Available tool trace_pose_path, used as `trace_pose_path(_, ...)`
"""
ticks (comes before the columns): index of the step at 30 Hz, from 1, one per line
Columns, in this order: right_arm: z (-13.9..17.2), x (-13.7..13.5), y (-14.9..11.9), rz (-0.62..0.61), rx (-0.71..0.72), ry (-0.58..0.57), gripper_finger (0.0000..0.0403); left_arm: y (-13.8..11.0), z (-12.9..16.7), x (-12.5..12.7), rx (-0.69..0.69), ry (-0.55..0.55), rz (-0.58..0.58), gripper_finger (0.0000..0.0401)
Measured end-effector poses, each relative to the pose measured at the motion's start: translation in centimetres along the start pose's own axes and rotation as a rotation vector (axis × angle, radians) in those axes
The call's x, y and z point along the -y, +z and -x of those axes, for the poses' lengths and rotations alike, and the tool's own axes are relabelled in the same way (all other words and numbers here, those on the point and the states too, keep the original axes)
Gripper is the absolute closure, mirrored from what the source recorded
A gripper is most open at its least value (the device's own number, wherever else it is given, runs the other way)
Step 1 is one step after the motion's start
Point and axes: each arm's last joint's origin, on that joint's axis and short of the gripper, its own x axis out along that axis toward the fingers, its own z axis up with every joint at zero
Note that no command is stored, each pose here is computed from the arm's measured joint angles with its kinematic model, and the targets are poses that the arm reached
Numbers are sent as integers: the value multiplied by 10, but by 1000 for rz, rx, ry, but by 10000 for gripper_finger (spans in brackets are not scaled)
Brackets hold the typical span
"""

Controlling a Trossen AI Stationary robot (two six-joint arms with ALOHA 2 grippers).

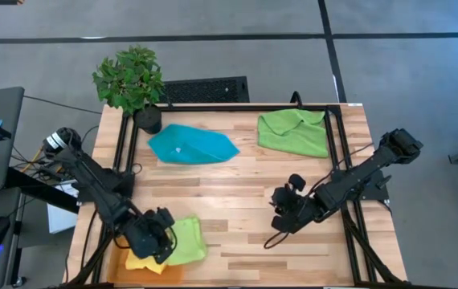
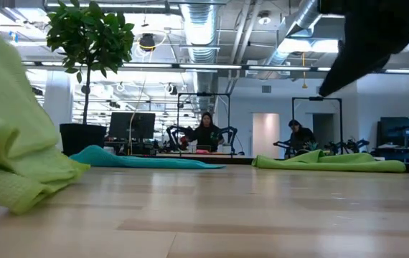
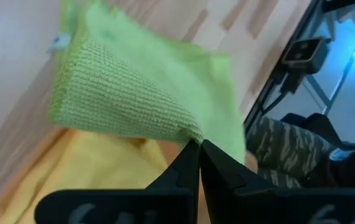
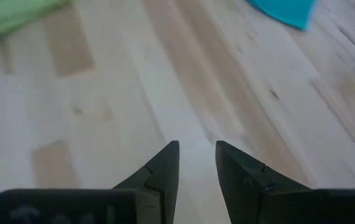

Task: Fold microfiber towels
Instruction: Put the light green towel into the orange bin

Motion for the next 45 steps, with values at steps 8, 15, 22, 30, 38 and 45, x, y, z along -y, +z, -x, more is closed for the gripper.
trace_pose_path(8,3,-15,11,61,110,134,274,-28,6,-9,-52,95,56,401)
trace_pose_path(15,4,-16,13,61,132,149,274,-49,13,-18,-77,169,95,401)
trace_pose_path(22,4,-17,14,57,137,154,274,-67,20,-24,-102,215,138,401)
trace_pose_path(30,4,-17,14,57,137,154,274,-83,20,-31,-218,291,189,401)
trace_pose_path(38,4,-17,14,57,138,155,274,-83,16,-39,-206,329,168,401)
trace_pose_path(45,4,-17,14,56,139,156,274,-81,16,-40,-166,324,156,382)
